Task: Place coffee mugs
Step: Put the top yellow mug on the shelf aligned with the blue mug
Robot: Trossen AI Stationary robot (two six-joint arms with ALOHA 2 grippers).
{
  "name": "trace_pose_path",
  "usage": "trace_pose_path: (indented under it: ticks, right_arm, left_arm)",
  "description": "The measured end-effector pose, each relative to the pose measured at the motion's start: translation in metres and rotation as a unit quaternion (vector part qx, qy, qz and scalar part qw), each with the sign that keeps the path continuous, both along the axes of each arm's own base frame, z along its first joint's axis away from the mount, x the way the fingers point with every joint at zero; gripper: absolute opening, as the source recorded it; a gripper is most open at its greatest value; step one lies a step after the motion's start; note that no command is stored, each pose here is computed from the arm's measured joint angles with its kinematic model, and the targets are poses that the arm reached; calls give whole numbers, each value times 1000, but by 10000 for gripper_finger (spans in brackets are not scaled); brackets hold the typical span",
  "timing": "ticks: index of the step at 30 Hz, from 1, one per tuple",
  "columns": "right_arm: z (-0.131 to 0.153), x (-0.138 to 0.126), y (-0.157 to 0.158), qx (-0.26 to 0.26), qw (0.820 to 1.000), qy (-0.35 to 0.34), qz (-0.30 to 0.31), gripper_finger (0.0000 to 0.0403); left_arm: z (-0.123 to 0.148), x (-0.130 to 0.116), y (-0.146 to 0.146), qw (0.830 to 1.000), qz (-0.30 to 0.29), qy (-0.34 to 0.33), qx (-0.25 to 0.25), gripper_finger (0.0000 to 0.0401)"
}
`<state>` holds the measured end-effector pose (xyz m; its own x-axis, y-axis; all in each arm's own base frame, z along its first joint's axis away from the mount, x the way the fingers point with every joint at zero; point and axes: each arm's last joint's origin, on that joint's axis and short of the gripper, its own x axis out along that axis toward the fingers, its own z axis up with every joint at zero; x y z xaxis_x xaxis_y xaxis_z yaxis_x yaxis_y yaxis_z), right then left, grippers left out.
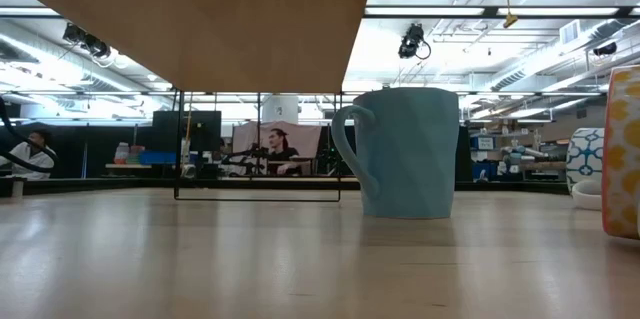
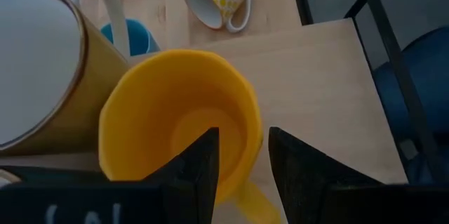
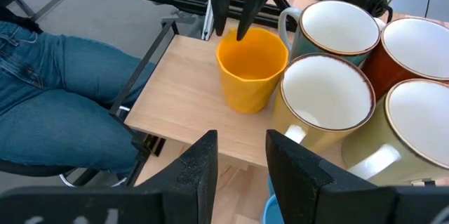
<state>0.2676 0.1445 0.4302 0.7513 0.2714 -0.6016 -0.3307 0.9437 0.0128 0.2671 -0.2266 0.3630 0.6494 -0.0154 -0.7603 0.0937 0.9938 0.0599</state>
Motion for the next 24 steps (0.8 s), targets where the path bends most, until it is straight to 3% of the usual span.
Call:
trace_pose_path:
  ticks: [24]
  right_arm:
    - [0,0,0,0,1000,0,0,126]
  left_arm:
    - [-15,7,-9,1000,8,25,-5,129]
